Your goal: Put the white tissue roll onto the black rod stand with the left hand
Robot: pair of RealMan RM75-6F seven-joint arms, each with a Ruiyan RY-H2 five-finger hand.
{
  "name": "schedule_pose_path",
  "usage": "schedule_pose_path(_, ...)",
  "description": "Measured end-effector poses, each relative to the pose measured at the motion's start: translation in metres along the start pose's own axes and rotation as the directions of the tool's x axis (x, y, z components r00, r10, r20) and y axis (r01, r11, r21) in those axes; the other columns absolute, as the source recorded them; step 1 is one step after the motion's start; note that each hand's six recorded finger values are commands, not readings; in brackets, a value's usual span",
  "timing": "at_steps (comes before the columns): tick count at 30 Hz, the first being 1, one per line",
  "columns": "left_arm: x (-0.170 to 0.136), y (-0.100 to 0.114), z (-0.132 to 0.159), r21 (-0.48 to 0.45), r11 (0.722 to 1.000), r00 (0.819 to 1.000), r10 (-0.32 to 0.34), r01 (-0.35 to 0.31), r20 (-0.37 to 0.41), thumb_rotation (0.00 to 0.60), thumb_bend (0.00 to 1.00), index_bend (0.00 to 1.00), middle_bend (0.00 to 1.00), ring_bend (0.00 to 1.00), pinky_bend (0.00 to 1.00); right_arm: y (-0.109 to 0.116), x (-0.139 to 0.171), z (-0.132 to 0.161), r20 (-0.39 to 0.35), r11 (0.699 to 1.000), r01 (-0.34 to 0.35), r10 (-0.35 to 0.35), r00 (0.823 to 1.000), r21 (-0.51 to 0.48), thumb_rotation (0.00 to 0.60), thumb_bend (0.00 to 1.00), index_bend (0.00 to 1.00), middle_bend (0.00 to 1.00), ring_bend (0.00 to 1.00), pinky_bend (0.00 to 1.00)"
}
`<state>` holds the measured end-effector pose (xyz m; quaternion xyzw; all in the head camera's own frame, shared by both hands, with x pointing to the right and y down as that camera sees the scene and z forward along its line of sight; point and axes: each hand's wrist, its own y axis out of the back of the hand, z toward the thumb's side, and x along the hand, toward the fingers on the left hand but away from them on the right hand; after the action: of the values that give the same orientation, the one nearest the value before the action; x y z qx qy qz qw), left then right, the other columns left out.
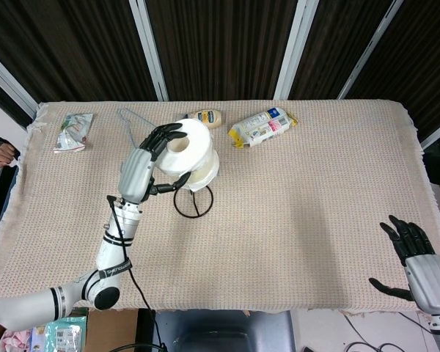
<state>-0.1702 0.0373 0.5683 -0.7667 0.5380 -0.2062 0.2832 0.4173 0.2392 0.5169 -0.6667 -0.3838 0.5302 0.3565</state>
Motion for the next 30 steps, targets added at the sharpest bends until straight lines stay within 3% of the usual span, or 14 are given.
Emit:
schedule_pose_path(2, 0.000, -0.001, -0.002, 0.006, 1.000, 1.000, -0.009, 0.009, -0.008, 0.600, 0.43, 0.39, 0.56, 0.52, 0.78, 0.000, 0.000, 0.000, 0.001, 1.000, 0.001, -0.001, 1.000, -0.001, 0.600, 0.12, 0.00, 0.00, 0.00, 0.00)
schedule_pose_path(8, -0.002, -0.008, -0.009, 0.050, 0.996, 0.997, -0.069, 0.070, -0.028, 0.600, 0.39, 0.06, 0.18, 0.10, 0.15, 0.001, 0.000, -0.001, 0.002, 1.000, 0.005, -0.005, 1.000, -0.003, 0.600, 0.12, 0.00, 0.00, 0.00, 0.00)
schedule_pose_path(10, -0.002, -0.007, -0.009, 0.072, 0.995, 0.998, -0.066, 0.068, -0.024, 0.600, 0.39, 0.01, 0.11, 0.04, 0.09, 0.001, 0.000, -0.001, 0.003, 1.000, 0.006, -0.006, 1.000, -0.003, 0.600, 0.12, 0.00, 0.00, 0.00, 0.00)
schedule_pose_path(15, -0.003, -0.005, -0.006, 0.074, 0.996, 0.998, -0.054, 0.055, -0.014, 0.600, 0.39, 0.00, 0.01, 0.00, 0.05, 0.001, 0.000, -0.001, 0.002, 1.000, 0.002, -0.002, 1.000, -0.002, 0.600, 0.12, 0.00, 0.00, 0.00, 0.00)
schedule_pose_path(30, -0.025, 0.005, -0.001, 0.086, 0.994, 0.997, -0.075, 0.073, 0.021, 0.600, 0.39, 0.00, 0.00, 0.00, 0.05, -0.002, 0.002, 0.003, -0.011, 1.000, -0.004, 0.004, 1.000, 0.005, 0.600, 0.12, 0.00, 0.00, 0.00, 0.00)
